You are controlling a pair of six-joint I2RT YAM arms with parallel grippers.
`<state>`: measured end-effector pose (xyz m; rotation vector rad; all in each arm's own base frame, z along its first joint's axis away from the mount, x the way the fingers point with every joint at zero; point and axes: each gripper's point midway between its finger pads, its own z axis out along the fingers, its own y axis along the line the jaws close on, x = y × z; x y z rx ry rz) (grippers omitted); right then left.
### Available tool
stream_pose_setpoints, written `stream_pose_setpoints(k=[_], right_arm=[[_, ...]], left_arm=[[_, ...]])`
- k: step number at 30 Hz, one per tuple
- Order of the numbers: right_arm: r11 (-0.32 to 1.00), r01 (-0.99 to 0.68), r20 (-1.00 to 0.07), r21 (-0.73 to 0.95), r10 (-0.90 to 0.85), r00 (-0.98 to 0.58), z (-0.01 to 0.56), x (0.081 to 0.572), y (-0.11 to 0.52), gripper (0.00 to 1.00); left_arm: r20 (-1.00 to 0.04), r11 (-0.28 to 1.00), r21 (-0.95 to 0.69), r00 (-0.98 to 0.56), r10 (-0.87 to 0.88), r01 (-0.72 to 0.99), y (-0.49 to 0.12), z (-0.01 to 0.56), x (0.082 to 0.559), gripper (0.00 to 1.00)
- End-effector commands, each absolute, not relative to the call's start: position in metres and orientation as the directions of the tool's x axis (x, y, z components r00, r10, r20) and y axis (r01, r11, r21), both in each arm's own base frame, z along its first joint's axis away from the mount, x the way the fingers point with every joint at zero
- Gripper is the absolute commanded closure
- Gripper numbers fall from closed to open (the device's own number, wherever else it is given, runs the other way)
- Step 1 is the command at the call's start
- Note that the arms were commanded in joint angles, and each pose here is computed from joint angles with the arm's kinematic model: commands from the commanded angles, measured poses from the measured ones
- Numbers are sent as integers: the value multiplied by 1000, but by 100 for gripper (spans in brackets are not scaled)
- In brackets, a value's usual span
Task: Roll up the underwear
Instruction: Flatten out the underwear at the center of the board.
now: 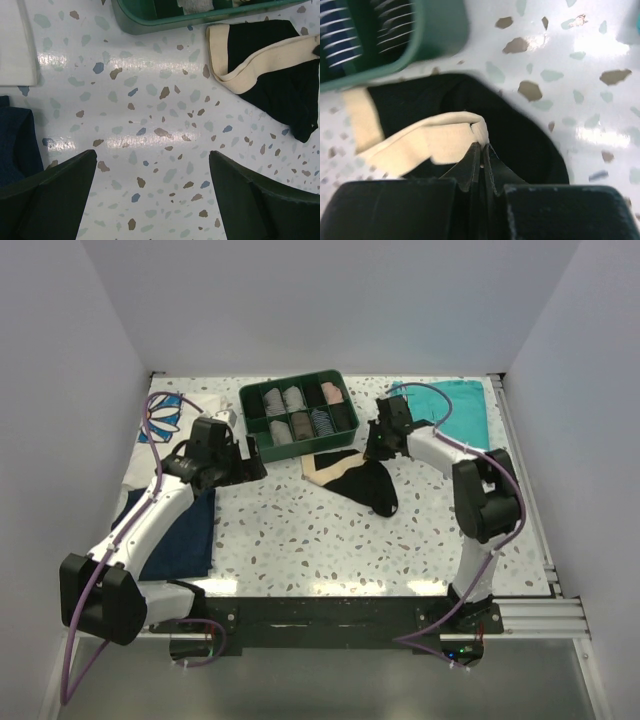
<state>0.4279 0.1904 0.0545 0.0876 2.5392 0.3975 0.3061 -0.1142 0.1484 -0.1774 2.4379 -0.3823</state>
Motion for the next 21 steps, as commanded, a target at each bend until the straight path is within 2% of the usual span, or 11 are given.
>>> stream_pose_setpoints(k=[1, 2, 5, 7, 11, 16, 19, 21], right_arm=[[891, -171, -630, 420, 151, -762, 141, 403, 206, 100], [875, -210, -650, 436, 144, -746, 159, 392, 208, 99], [844, -315, -626, 434, 31, -779, 161, 346, 231, 97], [839, -344, -579, 421, -42, -814, 152, 318, 241, 96], [803, -454, -561, 386, -187, -807, 144, 258, 276, 96], [742, -488, -522, 460, -219, -824, 130, 202, 290, 95], [710, -507, -499, 488, -250, -830, 119, 167, 296, 91], [671, -510, -470, 539, -263, -843, 114, 149, 301, 82]], left_arm=[[-639, 948, -317, -741, -205, 10, -116, 167, 307, 0], [-643, 947, -320, -737, -207, 14, -116, 169, 307, 0], [-646, 945, -325, -737, -200, 29, -118, 174, 308, 0], [-636, 942, -335, -746, -199, 34, -121, 177, 308, 0], [-625, 931, -356, -761, -175, 78, -130, 181, 309, 0], [-622, 942, -324, -771, -140, 91, -126, 175, 305, 0], [-618, 946, -312, -775, -133, 87, -123, 164, 302, 0], [-620, 952, -299, -773, -139, 68, -119, 157, 302, 0]])
